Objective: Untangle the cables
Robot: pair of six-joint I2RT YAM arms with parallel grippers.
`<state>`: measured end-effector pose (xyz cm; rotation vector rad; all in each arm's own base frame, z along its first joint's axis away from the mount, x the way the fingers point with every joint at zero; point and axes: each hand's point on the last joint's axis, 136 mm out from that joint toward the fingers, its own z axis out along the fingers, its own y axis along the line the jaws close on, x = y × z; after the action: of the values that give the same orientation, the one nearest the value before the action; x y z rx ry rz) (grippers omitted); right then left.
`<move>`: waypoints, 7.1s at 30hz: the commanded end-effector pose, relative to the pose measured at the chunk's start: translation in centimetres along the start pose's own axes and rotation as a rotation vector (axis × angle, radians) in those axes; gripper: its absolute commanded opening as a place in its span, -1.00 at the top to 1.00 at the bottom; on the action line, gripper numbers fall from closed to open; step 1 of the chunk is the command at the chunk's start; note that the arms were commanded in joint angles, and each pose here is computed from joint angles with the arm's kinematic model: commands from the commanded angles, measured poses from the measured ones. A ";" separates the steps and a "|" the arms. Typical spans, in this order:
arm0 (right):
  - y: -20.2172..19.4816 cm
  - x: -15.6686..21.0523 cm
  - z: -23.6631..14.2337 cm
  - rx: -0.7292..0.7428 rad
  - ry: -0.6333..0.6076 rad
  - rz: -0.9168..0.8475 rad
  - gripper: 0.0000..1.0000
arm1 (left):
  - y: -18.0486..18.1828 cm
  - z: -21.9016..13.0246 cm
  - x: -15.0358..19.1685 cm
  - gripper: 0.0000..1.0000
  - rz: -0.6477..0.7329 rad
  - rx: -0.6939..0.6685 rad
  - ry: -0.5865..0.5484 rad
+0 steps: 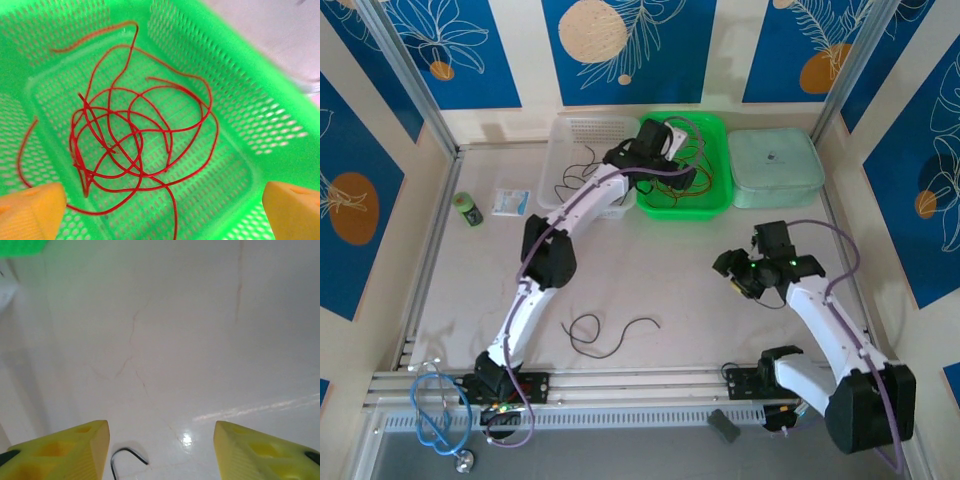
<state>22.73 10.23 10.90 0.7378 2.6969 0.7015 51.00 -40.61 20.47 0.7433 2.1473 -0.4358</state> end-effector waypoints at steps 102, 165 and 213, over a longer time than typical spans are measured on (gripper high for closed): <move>32.1 5.6 -12.8 -0.854 0.260 -0.761 1.00 | -5.1 -20.2 18.7 -0.99 -0.062 0.249 -0.190; 42.9 -18.1 -8.5 -0.643 -0.656 -0.566 1.00 | 16.9 -14.0 7.7 0.52 0.009 -0.532 -0.223; 41.7 -8.2 18.1 -0.323 -0.297 -0.727 -0.25 | 10.9 -35.7 9.4 -1.00 -0.116 -0.507 -0.426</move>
<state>54.09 44.84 12.50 -0.1590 2.3184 0.7636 32.63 -11.42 34.32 0.2746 1.8223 -0.1370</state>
